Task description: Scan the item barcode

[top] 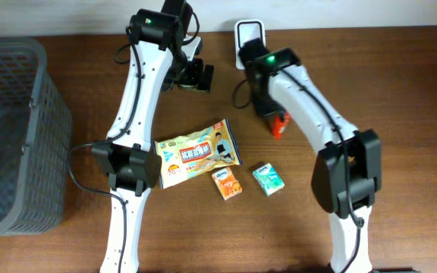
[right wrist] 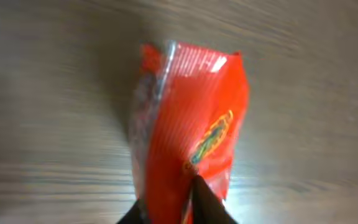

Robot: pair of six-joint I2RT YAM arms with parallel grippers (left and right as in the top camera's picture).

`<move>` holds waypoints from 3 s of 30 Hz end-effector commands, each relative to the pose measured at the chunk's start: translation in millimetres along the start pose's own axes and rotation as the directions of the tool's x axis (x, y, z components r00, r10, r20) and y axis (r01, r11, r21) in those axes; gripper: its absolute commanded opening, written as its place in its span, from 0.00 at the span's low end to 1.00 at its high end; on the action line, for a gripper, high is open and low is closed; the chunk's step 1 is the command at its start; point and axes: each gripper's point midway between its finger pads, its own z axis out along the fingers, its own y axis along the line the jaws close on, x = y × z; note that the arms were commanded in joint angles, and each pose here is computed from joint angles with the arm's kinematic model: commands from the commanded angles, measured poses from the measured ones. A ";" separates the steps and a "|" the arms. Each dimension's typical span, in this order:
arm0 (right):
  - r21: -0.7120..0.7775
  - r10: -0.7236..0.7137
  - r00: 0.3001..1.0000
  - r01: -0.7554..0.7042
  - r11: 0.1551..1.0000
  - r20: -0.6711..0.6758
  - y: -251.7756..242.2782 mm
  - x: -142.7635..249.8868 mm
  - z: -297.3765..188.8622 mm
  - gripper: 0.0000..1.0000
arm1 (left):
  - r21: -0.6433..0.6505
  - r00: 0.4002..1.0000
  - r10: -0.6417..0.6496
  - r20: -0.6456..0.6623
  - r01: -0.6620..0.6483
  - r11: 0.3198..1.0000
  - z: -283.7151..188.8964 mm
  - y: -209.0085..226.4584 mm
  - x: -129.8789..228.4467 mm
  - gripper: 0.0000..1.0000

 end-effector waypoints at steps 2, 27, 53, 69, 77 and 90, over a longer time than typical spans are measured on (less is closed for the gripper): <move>-0.254 0.093 0.995 -0.099 0.962 -0.034 53.4 -4.4 -2.1 0.13 | 0.011 1.000 0.014 -0.001 -0.014 1.000 -0.8 -2.5 0.7 0.99; -0.542 0.258 0.952 -0.306 0.783 -0.164 90.0 -1.6 45.2 0.14 | 0.000 0.822 -0.049 -0.568 0.059 0.998 108.0 13.9 131.8 0.36; -0.511 0.297 0.942 -0.333 0.792 -0.155 2.8 -21.4 -32.9 0.98 | 0.213 0.998 0.035 0.046 -0.044 0.976 -14.7 -42.0 4.3 0.86; -0.596 0.269 0.938 -0.346 0.725 -0.218 58.3 -5.1 22.8 0.04 | 0.148 0.999 0.030 0.012 -0.032 0.989 121.9 -76.8 12.2 0.00; -0.439 0.276 0.936 -0.346 0.829 -0.217 47.7 22.6 69.5 0.04 | -0.082 0.990 -0.031 -0.139 0.019 0.996 180.1 -12.9 43.8 0.00; -0.380 0.409 0.891 -0.453 0.806 -0.195 -49.9 -10.5 -1.9 0.98 | -0.107 0.992 -0.126 0.029 0.128 0.986 20.5 24.9 -4.2 0.99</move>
